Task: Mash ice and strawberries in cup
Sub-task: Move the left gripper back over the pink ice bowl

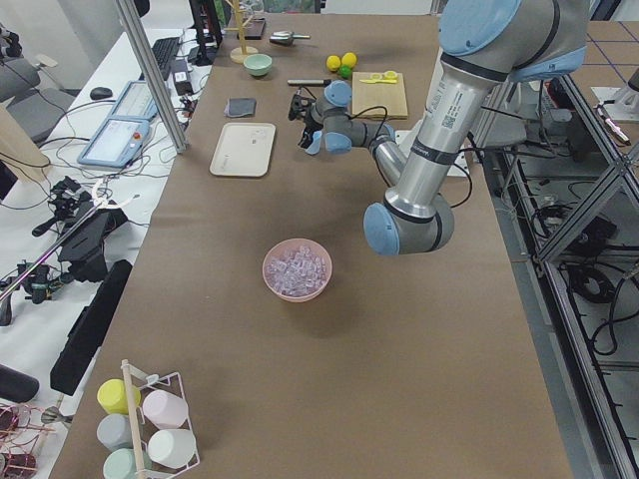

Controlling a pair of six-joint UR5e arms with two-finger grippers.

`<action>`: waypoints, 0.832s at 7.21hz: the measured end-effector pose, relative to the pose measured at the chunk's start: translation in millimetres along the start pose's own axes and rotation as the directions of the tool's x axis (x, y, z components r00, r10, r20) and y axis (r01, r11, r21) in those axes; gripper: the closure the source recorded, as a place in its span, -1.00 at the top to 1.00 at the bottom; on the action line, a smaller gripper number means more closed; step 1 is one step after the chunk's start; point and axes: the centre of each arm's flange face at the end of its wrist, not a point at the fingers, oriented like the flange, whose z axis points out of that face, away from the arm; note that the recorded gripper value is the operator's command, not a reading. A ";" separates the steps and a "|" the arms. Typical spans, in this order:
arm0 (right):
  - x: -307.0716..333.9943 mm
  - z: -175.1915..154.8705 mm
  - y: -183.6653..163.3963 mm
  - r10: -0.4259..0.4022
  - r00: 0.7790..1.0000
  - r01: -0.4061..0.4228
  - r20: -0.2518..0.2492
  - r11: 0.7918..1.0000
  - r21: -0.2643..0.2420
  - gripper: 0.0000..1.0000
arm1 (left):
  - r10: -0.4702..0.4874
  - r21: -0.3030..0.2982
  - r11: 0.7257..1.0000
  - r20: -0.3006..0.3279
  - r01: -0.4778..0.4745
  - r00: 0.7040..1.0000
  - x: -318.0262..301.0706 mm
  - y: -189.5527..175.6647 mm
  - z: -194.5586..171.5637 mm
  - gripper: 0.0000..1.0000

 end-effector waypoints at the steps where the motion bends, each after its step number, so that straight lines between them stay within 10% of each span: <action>1: -1.3 -0.1 -0.1 -0.003 1.000 0.003 0.008 1.000 -0.001 1.00 | 0.075 -0.048 0.996 0.048 -0.073 0.996 -41.1 -8.0 -14.2 1.00; 6: -8.4 -1.8 -1.0 -0.025 0.998 0.024 0.058 1.000 0.011 1.00 | 0.303 -0.251 0.930 0.113 -0.267 0.946 -261.1 -52.8 -123.1 1.00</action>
